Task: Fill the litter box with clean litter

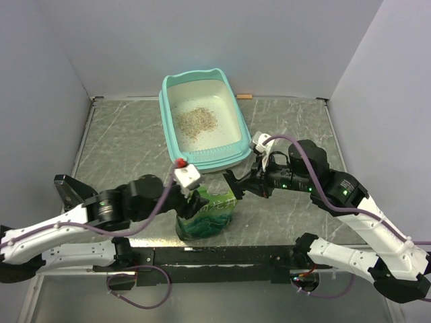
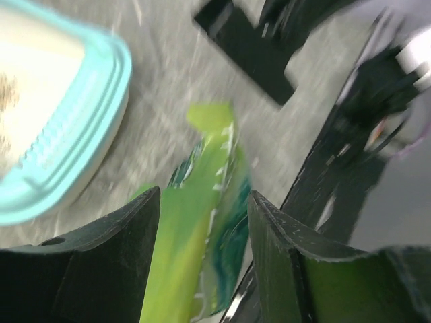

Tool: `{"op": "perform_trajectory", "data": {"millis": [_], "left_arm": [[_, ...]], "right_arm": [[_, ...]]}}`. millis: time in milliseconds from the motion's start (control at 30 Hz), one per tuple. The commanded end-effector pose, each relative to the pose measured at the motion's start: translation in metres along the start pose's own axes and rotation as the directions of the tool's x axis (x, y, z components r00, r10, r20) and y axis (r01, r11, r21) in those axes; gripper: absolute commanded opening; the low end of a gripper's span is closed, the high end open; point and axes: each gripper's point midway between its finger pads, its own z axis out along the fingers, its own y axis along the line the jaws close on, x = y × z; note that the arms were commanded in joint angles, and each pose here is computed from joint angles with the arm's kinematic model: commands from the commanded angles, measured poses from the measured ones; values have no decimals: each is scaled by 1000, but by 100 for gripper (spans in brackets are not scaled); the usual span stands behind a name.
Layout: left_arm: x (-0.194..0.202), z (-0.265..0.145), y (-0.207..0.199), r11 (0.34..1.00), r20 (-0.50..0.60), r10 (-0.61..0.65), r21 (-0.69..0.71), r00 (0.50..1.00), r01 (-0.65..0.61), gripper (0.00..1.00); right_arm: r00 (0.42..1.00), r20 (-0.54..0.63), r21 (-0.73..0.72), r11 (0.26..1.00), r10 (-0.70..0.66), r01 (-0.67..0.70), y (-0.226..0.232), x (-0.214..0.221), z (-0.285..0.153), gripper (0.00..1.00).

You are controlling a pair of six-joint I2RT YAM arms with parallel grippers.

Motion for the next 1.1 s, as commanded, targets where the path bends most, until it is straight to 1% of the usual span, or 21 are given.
{"op": "perform_trajectory", "data": {"millis": [0,67,133,267,367,433,600,700,767,800,833,867,900,967,1067], "left_arm": [[36,9,12,993,-194,98,-46,976,-109,58],[49,13,12,990,-251,124,-33,960,-137,58],[57,15,13,986,-278,152,-20,948,-164,58],[66,13,12,986,-284,160,-5,945,-168,60],[75,11,10,987,-296,156,9,942,-161,61],[85,11,10,987,-320,154,15,935,-158,61],[94,15,6,986,-348,165,48,923,-159,61],[103,21,6,981,-383,192,64,903,-181,61],[111,25,8,980,-414,199,66,888,-189,54],[113,27,10,972,-422,234,82,876,-220,46],[118,28,10,972,-439,234,98,867,-213,20],[123,30,15,973,-464,231,98,855,-209,7],[125,31,15,973,-469,232,108,852,-206,1],[131,34,18,971,-494,238,100,836,-217,1],[132,35,23,967,-502,248,83,828,-240,1]], "right_arm": [[999,-40,92,996,-16,20,-19,10,0,0],[999,-51,93,995,-11,16,-20,12,1,0],[999,-45,102,995,-9,13,-23,10,0,0],[999,-37,83,997,1,2,-20,10,-1,0],[998,-56,84,996,16,-11,-22,17,4,0],[997,-76,82,996,25,-18,-24,21,8,0],[995,-99,57,998,28,-22,-23,21,18,0],[996,-94,43,999,9,-5,-22,17,18,0],[997,-81,21,1000,-13,15,-19,13,17,0],[997,-76,8,1000,-23,24,-17,12,17,0],[997,-71,-25,999,-35,33,-11,12,17,0],[996,-66,-44,998,-56,53,-9,11,17,0],[996,-64,-65,996,-66,61,-6,12,17,0],[994,-60,-105,991,-92,86,-1,12,18,0],[991,-66,-138,985,-116,106,1,14,23,0]]}}
